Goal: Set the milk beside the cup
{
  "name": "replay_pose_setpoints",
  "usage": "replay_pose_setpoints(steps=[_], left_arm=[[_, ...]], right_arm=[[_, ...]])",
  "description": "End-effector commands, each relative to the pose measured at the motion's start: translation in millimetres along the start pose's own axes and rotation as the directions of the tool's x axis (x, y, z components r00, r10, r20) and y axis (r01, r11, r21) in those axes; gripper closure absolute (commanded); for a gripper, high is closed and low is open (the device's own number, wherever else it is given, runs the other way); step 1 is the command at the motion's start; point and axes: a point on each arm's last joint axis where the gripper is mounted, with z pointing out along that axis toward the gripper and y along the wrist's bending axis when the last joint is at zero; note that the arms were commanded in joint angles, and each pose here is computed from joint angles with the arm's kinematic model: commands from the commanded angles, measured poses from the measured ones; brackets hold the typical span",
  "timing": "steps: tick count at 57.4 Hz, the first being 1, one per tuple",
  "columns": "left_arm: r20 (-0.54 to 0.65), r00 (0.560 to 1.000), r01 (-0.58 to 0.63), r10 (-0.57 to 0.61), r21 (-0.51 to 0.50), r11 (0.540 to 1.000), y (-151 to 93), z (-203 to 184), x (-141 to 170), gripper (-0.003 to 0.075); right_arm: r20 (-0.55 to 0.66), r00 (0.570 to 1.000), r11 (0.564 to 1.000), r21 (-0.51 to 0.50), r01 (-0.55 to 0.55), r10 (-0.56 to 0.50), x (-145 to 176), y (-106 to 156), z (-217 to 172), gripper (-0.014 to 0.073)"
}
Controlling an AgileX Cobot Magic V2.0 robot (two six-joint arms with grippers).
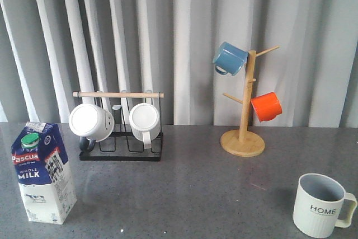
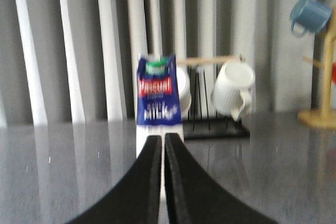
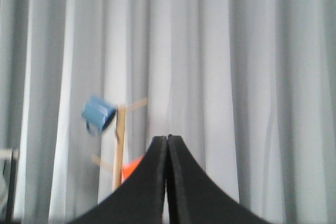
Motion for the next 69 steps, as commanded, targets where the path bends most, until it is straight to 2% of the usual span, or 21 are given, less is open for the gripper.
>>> replay_pose_setpoints(steps=[1,4,10,15,20,22,27,32,36,49,54,59,62,69], left_arm=[[0.266,0.964,0.002,-0.008,0.023,1.000,-1.8,-6.3,-52.3,0.0727],[0.268,0.963,0.001,-0.005,0.015,1.000,-1.1,-6.3,-72.7,0.0727],[0.184,0.983,0.005,-0.003,-0.006,1.000,1.2,6.9,-117.3,0.0727],[0.044,0.999,-0.002,0.004,-0.029,1.000,3.7,35.7,-152.3,0.0727],[-0.114,0.993,-0.028,0.022,-0.052,0.998,6.4,71.0,-169.3,0.0727],[-0.161,0.987,-0.030,0.021,-0.055,0.998,7.0,85.5,-172.0,0.0727],[-0.218,0.976,-0.029,0.017,-0.053,0.998,7.3,122.1,-175.8,0.0727],[-0.251,0.968,-0.031,0.018,-0.047,0.998,7.0,147.6,-171.1,0.0727],[-0.270,0.963,-0.030,0.020,-0.035,0.999,5.4,165.0,-164.0,0.0727],[-0.325,0.945,0.015,-0.024,-0.029,0.999,2.9,200.8,-136.7,0.0716],[-0.311,0.950,0.029,-0.036,-0.027,0.999,2.4,207.0,-134.7,0.0687],[-0.296,0.955,0.026,-0.032,-0.025,0.999,2.3,212.0,-138.8,0.0620],[-0.286,0.958,0.026,-0.032,-0.024,0.999,2.2,215.6,-141.9,0.0555],[-0.283,0.959,0.028,-0.033,-0.023,0.999,2.2,222.8,-143.2,0.0342]], right_arm=[[0.268,0.964,1.000,-0.011,0.003,0.000,-56.2,1.4,6.1,0.0603],[0.224,0.974,1.000,-0.009,0.018,-0.016,-74.7,1.7,17.5,0.0603],[0.035,0.995,0.996,-0.010,0.091,-0.090,-101.2,1.5,61.1,0.0603],[-0.099,0.989,0.994,-0.009,0.110,-0.111,-119.5,-0.2,102.0,0.0603],[-0.221,0.970,0.994,0.003,0.106,-0.103,-128.7,-2.8,135.0,0.0603],[-0.260,0.963,0.997,0.011,0.081,-0.075,-128.9,-3.5,144.3,0.0603],[-0.323,0.943,0.997,0.051,-0.062,0.076,-125.3,-3.5,160.5,0.0603],[-0.352,0.930,0.994,0.060,-0.088,0.103,-118.0,-3.4,167.3,0.0603],[-0.419,0.895,0.988,0.080,-0.130,0.152,-109.5,-2.8,167.5,0.0603],[-0.555,0.821,0.991,0.092,-0.102,0.136,-81.1,-3.6,179.1,0.0578],[-0.601,0.793,0.995,0.083,-0.063,0.101,-68.6,-4.8,185.0,0.0512],[-0.638,0.767,0.997,0.073,-0.029,0.069,-56.1,-6.0,191.4,0.0398],[-0.654,0.754,0.997,0.072,-0.023,0.065,-51.1,-6.3,193.3,0.0305],[-0.672,0.738,0.997,0.070,-0.015,0.058,-44.1,-6.6,196.4,0.0080]])
